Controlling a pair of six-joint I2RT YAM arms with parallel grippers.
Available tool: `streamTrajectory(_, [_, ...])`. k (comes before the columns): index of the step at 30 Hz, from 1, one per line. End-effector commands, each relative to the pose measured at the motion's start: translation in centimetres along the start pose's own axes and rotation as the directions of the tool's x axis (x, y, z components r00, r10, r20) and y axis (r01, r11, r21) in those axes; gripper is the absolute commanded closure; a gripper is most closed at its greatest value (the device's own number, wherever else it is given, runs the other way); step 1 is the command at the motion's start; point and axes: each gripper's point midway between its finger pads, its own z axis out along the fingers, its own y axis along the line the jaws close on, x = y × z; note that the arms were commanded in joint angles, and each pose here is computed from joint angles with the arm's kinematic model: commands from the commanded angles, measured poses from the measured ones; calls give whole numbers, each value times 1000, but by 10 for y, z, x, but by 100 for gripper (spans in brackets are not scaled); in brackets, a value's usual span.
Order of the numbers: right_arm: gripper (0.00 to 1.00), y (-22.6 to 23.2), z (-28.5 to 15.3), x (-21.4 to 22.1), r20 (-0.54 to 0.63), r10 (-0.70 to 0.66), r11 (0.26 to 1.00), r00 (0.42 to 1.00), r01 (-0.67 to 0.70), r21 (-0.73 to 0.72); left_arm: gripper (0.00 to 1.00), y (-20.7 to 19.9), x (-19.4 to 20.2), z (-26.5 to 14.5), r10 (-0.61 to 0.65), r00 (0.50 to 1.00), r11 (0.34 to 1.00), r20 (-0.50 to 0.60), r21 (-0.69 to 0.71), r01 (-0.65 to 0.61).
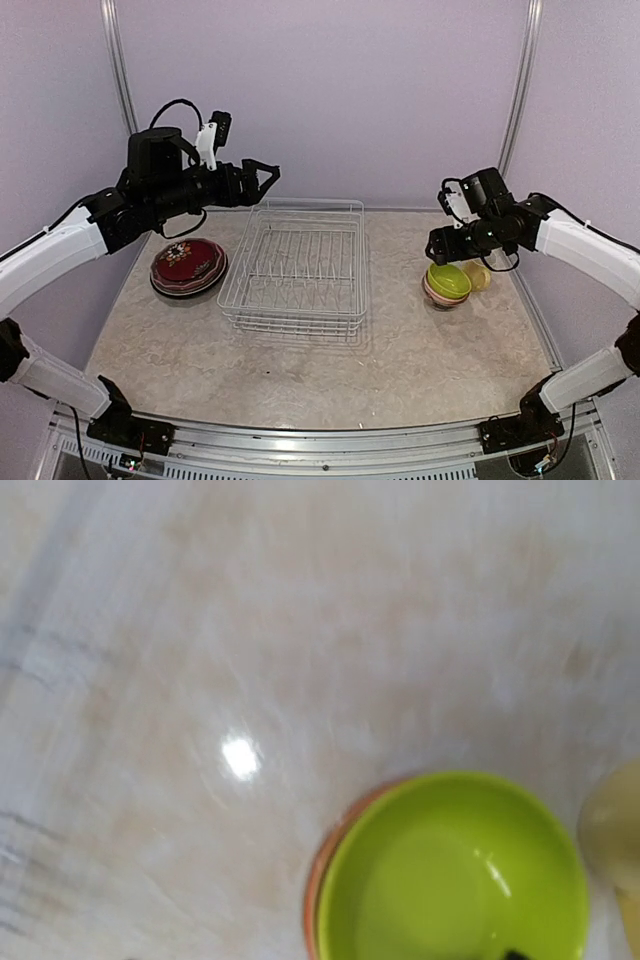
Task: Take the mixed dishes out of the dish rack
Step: Reset both arms
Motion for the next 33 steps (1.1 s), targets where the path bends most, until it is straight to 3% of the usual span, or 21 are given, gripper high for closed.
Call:
streamTrajectory(1, [19,-2,-47,-30,185,-1,999,983,7,-35,1,9,-22,-26,35,996,996,77,-83,-29])
streamTrajectory(8, [1,-3,-148,-67,511,17,995,859,34,-90,1,21,-53,-78,80,978,983,193,-178,-45])
streamTrajectory(16, [0,-11,-243,-73,763,43,992,645,65,-110,1,37,-81,-138,108,939,960,327,-279,-14])
streamTrajectory(24, [0,-20,-305,-61,875,68,990,478,73,-117,1,39,-106,-206,135,866,951,482,-309,24])
streamTrajectory(33, [0,-24,-338,-52,926,77,990,371,84,-117,1,35,-116,-269,161,792,949,589,-313,40])
